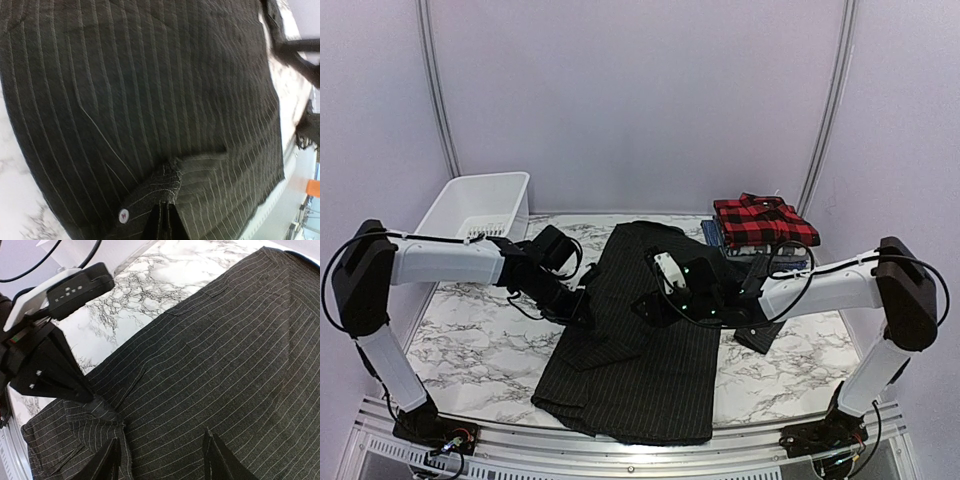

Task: Fold and stack the long sleeve shirts
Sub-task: Adjust the sleeve of the 1/3-folded shirt.

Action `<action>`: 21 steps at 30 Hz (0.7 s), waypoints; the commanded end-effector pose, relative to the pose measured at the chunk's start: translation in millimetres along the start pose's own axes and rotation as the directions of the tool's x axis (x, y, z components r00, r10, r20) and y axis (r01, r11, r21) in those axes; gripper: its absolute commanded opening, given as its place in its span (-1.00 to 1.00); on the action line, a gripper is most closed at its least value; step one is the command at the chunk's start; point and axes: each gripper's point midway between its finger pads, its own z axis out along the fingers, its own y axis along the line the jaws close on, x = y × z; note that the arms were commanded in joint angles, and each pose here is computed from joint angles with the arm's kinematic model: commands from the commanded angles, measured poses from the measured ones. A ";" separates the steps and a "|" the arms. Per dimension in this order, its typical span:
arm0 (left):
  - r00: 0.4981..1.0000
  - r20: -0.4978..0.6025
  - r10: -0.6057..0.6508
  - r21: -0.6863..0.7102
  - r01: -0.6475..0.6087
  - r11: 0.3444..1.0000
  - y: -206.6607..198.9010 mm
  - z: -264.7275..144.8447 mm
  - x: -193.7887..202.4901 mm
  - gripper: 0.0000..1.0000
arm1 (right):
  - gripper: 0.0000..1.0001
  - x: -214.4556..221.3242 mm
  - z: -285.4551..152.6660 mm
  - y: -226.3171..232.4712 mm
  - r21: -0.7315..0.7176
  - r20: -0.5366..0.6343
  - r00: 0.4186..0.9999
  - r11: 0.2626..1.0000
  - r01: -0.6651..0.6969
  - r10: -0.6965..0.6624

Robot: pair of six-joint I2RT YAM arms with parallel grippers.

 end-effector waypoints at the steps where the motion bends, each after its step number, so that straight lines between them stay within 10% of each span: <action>1: 0.996 -0.086 -0.018 0.087 0.026 0.996 -26.4 -8.0 38.3 -0.94 | 0.03 -2.5 3.2 1.4 -0.012 -0.006 1.000 1.000 0.012 -0.013; 6: 0.988 -0.156 0.003 0.110 0.014 0.994 -51.7 -6.0 81.4 -1.00 | 0.03 2.8 5.6 1.2 -0.016 -0.025 1.000 1.000 0.017 -0.017; 14: 0.984 -0.177 0.011 0.122 0.010 0.993 -67.6 -16.3 115.3 -0.21 | 0.04 15.1 10.9 3.1 -0.041 -0.071 0.997 0.999 0.030 -0.032; 21: 0.996 -0.084 -0.024 0.146 0.037 0.989 -75.6 -46.1 108.9 0.09 | 0.04 22.7 13.3 2.7 -0.046 -0.103 0.993 0.998 0.045 -0.050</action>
